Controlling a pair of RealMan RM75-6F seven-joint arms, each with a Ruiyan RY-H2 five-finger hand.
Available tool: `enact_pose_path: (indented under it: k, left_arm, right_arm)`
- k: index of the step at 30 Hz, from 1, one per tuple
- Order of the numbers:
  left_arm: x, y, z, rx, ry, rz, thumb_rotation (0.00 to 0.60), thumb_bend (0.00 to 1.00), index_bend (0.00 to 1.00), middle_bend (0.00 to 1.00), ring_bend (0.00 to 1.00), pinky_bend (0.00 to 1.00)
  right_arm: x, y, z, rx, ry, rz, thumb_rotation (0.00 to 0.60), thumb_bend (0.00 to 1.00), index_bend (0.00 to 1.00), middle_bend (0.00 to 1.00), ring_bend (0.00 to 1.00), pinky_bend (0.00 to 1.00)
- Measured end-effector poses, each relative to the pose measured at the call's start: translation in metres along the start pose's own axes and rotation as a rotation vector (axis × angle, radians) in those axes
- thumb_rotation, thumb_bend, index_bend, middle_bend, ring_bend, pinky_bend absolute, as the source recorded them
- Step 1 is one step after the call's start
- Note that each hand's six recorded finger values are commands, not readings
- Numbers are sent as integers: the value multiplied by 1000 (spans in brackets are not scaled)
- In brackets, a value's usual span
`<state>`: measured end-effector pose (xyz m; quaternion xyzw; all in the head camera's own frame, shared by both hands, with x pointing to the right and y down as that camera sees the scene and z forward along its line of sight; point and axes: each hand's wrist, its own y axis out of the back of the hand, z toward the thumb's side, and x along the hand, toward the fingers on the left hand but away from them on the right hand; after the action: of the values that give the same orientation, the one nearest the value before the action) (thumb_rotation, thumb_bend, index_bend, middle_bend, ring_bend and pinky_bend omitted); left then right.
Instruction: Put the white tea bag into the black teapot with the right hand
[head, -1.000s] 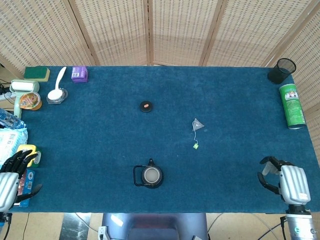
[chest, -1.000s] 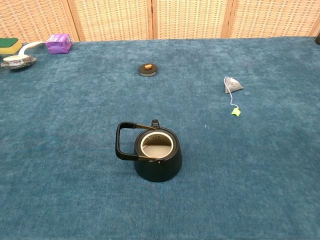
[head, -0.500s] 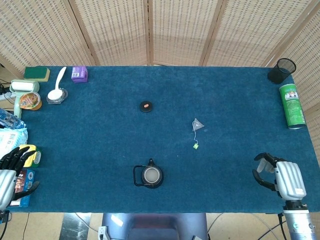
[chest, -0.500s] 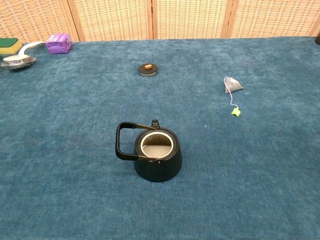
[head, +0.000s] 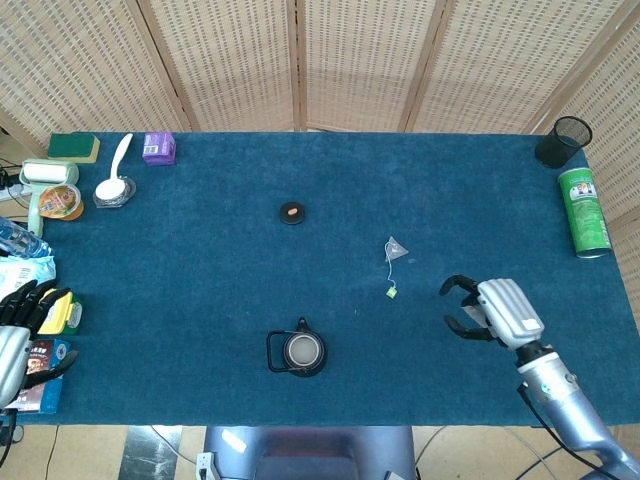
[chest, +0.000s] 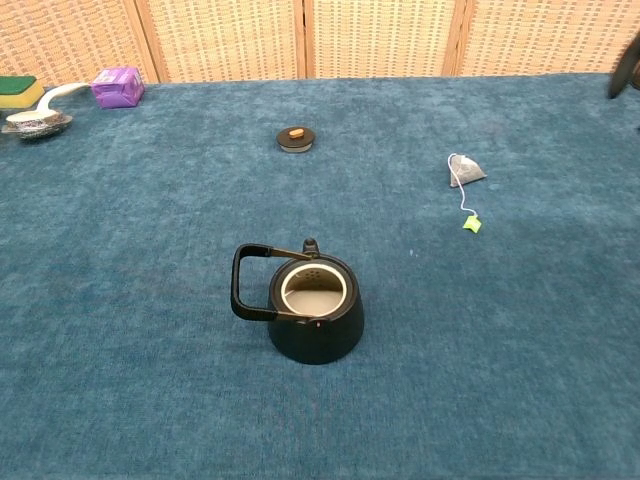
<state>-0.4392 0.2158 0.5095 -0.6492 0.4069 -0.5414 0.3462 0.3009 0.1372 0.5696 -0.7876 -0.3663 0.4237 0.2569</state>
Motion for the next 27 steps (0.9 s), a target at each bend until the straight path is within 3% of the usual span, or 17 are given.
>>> enact_pose_path:
  k: [5,15,27]
  left_arm:
    - [9,0,4,12,-9,-3,600,261,144,104,0,86]
    - [26,-4,5,25,-20,-13,600,261,144,104,0,85]
    - [31,-7,2,27,-22,-20,600,261,145,104,0,85]
  right_arm:
    - [-35,-10,12,3,32,78,600,419,440,1000,1000,1000]
    - [-87,-41,13,71,2,169,600,422,457,1000,1000,1000]
    - [-112,-72,4,187,-58,227,600,422,466,1000,1000,1000]
